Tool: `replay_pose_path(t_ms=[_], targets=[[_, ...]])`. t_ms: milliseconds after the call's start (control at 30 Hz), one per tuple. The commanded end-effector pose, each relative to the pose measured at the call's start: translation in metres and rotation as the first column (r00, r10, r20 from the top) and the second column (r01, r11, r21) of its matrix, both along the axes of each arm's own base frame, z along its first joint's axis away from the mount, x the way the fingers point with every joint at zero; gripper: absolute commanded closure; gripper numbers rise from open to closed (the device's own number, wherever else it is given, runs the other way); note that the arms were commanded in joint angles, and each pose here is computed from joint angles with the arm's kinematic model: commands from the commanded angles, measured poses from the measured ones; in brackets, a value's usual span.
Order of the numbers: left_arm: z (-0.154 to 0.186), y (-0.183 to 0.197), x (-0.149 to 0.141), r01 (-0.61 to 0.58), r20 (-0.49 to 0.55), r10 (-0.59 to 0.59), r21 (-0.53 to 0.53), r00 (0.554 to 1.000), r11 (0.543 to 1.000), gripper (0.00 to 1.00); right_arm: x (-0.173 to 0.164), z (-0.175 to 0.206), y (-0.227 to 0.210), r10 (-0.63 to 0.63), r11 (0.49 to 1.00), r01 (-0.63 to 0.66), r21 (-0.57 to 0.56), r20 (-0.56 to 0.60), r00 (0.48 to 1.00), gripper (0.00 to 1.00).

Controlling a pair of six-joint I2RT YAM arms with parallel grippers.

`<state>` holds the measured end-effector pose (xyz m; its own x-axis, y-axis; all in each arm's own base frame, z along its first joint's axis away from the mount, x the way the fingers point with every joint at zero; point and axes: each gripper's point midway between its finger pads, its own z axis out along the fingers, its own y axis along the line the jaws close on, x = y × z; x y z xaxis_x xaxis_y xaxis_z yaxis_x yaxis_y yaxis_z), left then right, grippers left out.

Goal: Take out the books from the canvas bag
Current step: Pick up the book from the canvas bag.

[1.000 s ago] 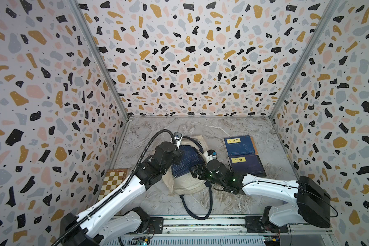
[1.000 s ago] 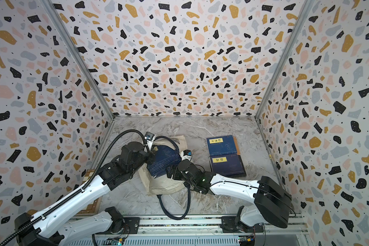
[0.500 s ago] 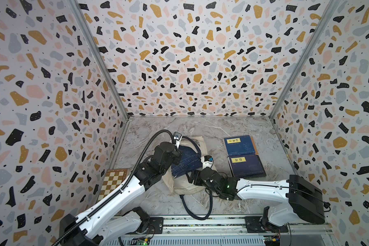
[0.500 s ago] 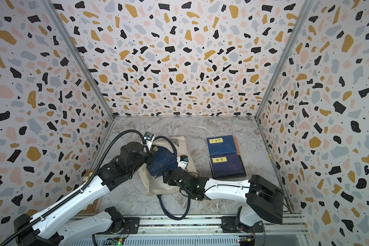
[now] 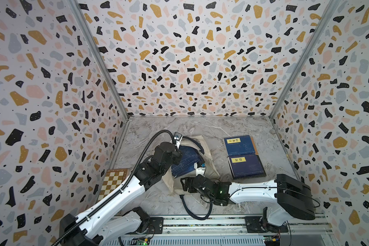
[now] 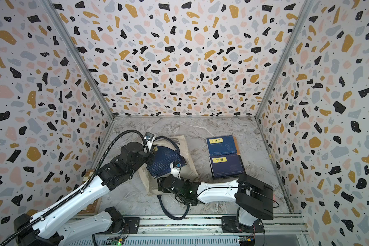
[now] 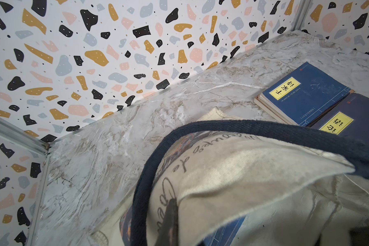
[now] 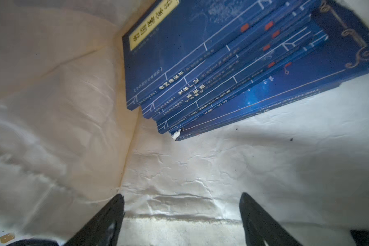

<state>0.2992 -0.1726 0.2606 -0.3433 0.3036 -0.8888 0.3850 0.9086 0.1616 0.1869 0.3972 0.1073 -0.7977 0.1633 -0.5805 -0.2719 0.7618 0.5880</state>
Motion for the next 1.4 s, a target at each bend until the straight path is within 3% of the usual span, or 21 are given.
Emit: replay_pose_path(t_ms=[0,467,700,967,1067,1267,1367], targets=[[0.018,-0.004,-0.001,0.024,0.068,-0.020,-0.054,0.997,0.998,1.00,0.010,0.016,0.016,0.034,0.998,-0.033,0.054,-0.012,0.999,0.14],[0.034,-0.010,-0.010,0.092,0.134,-0.078,-0.104,0.988,0.990,1.00,0.065,0.007,0.039,-0.016,0.989,0.028,0.146,-0.080,0.997,0.13],[0.044,-0.017,-0.018,0.160,0.174,-0.136,-0.133,0.975,0.978,1.00,0.088,-0.015,0.046,-0.020,0.986,0.052,0.158,-0.200,0.980,0.12],[0.055,-0.025,-0.030,0.239,0.228,-0.201,-0.154,0.953,0.959,1.00,0.111,-0.022,0.028,-0.179,0.976,0.198,0.094,-0.182,0.967,0.12],[0.057,-0.027,-0.035,0.266,0.242,-0.225,-0.152,0.944,0.952,1.00,0.117,-0.029,0.026,-0.190,0.974,0.211,0.085,-0.202,0.961,0.18],[0.057,-0.031,-0.037,0.286,0.248,-0.245,-0.144,0.937,0.947,1.00,0.127,-0.015,0.027,-0.175,0.975,0.191,0.113,-0.141,0.975,0.49],[0.055,-0.031,-0.037,0.283,0.245,-0.244,-0.137,0.938,0.949,1.00,0.125,-0.003,0.029,-0.151,0.978,0.164,0.126,-0.110,0.982,0.53]])
